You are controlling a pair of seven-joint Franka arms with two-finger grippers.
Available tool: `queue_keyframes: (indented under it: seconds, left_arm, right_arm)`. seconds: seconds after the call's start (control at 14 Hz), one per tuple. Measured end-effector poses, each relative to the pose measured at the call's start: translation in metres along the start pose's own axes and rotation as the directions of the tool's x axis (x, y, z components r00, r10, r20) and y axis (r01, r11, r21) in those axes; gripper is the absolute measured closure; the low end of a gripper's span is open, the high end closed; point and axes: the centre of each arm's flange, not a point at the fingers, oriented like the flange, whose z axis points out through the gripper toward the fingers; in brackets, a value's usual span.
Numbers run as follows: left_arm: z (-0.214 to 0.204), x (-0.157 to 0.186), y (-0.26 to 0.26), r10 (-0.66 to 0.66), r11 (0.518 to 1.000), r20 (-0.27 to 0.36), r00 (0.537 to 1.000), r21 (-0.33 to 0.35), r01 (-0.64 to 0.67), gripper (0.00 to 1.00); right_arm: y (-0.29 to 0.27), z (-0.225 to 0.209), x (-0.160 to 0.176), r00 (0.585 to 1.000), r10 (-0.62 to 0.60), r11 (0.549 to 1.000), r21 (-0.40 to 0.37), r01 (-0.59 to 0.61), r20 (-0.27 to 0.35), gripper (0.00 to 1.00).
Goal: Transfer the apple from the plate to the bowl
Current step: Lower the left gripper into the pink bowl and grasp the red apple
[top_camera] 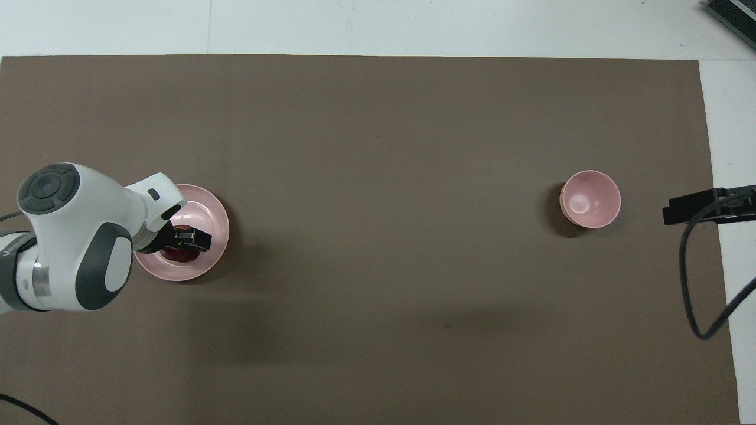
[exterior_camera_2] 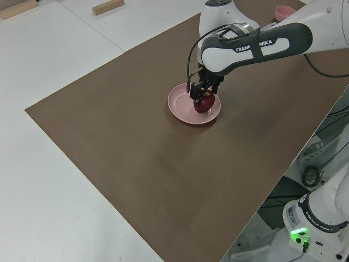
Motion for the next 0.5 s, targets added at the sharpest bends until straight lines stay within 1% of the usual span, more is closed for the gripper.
queue_keyframes:
  seconds: [0.28,0.5]
  left_arm:
    - [0.0004,-0.0002,-0.0040,-0.003,1.000,0.000,1.000,0.000,0.003,0.00]
    - [0.0001,0.0000,-0.0083,0.051,0.999,-0.003,0.999,0.000,-0.051,0.00]
  right_arm:
    - [-0.0045,0.0004,0.0000,1.000,-0.009,1.000,0.000,0.009,0.001,0.00]
    - [-0.0056,0.0010,0.0001,1.000,-0.011,1.000,0.000,0.011,0.002,0.00]
